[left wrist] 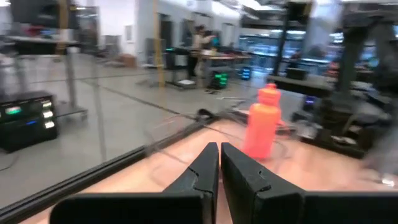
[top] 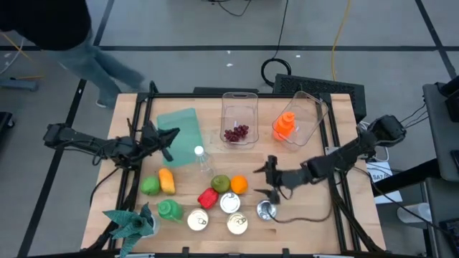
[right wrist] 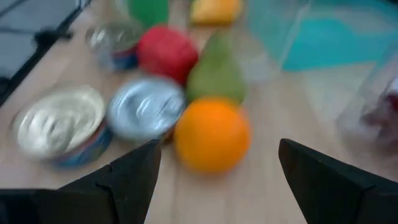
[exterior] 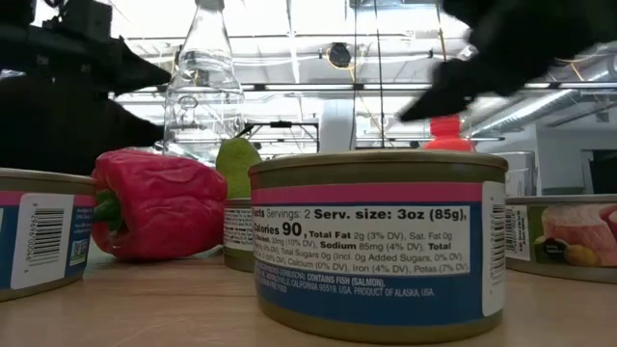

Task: Pick & Place Food Item
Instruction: Put the right green tuna can into the green bin

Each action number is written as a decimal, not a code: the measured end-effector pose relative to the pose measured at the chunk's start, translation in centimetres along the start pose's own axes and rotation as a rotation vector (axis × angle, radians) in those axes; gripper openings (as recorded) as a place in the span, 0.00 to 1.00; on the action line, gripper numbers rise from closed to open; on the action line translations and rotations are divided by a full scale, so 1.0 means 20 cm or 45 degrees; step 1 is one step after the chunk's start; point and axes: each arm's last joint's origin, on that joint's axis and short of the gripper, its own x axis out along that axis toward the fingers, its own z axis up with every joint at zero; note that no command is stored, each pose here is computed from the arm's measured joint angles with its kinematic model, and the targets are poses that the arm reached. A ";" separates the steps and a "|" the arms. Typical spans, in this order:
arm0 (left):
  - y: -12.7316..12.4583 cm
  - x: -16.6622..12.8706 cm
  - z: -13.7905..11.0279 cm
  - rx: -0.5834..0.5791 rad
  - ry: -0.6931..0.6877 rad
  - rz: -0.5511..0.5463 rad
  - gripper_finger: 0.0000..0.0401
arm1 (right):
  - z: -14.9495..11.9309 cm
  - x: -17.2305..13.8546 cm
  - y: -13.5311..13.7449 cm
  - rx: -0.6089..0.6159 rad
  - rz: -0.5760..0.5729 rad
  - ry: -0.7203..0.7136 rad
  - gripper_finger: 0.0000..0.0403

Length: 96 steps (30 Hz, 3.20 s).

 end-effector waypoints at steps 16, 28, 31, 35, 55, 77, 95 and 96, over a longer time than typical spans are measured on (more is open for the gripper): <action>0.01 0.02 -0.02 0.022 0.040 0.054 0.06 | 0.66 -0.01 -0.33 -0.203 0.160 -0.617 0.85; -0.08 -0.02 0.02 0.010 -0.025 -0.508 0.06 | 0.61 0.14 -0.67 -0.034 0.424 -0.553 0.88; -0.10 -0.03 0.02 0.023 -0.021 -0.564 0.06 | 0.60 0.17 -0.69 -0.033 0.440 -0.577 0.88; -0.12 -0.05 -0.01 -0.005 0.043 -0.644 0.06 | 0.60 0.17 -0.69 -0.065 0.421 -0.582 0.88; -0.21 0.05 0.00 0.056 0.247 -0.620 0.06 | 0.58 0.18 -0.73 -0.037 0.249 -0.531 0.88; -0.27 0.14 0.04 0.089 0.269 -0.543 0.06 | 0.57 0.19 -0.69 -0.047 0.234 -0.500 0.88; -0.23 0.03 0.15 0.100 0.143 -0.556 0.06 | 0.51 0.19 -0.66 0.115 0.488 -0.286 0.85; -0.24 0.01 0.15 0.093 0.151 -0.582 0.06 | 0.50 0.19 -0.65 0.126 0.519 -0.256 0.85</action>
